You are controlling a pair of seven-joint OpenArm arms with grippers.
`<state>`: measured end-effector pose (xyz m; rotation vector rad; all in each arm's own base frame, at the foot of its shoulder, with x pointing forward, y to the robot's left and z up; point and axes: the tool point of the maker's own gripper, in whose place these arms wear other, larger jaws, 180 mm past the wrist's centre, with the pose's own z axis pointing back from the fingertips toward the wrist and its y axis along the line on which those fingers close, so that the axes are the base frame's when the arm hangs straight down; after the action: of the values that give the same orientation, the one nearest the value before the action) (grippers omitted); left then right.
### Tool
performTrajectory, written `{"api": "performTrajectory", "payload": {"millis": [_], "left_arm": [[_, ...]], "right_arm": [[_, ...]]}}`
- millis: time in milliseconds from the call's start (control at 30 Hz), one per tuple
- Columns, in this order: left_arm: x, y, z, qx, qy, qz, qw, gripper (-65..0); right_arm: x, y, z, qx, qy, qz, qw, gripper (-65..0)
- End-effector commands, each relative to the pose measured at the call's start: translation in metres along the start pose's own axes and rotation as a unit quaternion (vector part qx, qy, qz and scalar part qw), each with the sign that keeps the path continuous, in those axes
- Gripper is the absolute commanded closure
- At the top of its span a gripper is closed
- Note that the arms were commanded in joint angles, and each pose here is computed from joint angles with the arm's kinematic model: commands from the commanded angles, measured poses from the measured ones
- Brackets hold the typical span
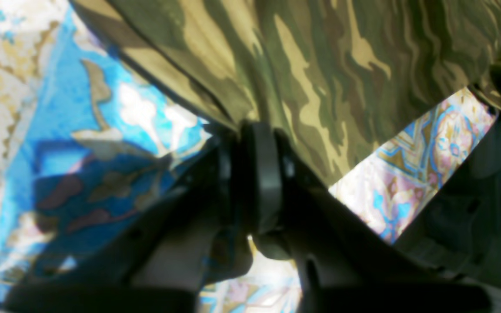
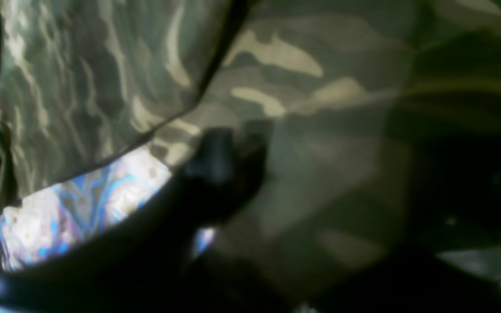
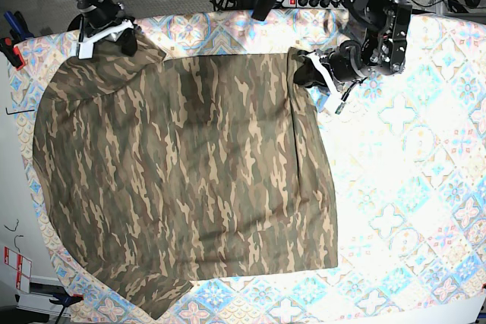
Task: Fold the T-shirt properly
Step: 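Lift the shoulder corners with both grippers, raising the shirt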
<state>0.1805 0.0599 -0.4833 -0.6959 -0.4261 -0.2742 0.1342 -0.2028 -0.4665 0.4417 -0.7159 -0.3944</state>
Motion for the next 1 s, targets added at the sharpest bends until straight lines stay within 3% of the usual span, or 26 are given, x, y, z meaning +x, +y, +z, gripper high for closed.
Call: {"api": "performTrajectory", "payload": {"millis": [0, 33, 367, 533, 633, 733, 967], "left_arm": [[-0.076, -0.013, -0.001, -0.012, 0.148, -0.011, 0.989, -1.8], [-0.075, -0.012, 0.0, -0.011, 0.148, -0.012, 0.989, -1.7], [-0.04, 0.013, 0.031, 0.008, 0.09, -0.049, 0.995, -1.2], [-0.038, 0.024, 0.04, 0.021, 0.093, -0.056, 0.994, -1.2], [-0.03, 0.041, 0.053, 0.046, 0.074, -0.042, 0.995, -1.2], [-0.029, 0.052, 0.064, 0.064, 0.063, -0.03, 0.996, -1.2], [-0.023, 0.077, 0.087, 0.099, 0.052, -0.023, 0.993, -1.2]], "right_arm": [[0.012, 0.0, 0.002, 0.006, -0.015, 0.006, 0.9999, -2.8], [0.012, 0.0, 0.002, 0.005, -0.016, 0.006, 0.9998, 0.0], [0.023, -0.004, 0.005, 0.004, -0.019, 0.025, 0.9995, -0.6], [0.03, -0.006, 0.006, 0.003, -0.031, 0.031, 0.999, -0.6], [0.047, 0.003, 0.009, 0.009, -0.057, 0.085, 0.9947, -0.6], [0.046, 0.012, 0.012, 0.011, -0.052, 0.136, 0.9893, -0.7], [0.039, 0.006, 0.022, -0.01, -0.053, 0.149, 0.9873, -0.7]]}}
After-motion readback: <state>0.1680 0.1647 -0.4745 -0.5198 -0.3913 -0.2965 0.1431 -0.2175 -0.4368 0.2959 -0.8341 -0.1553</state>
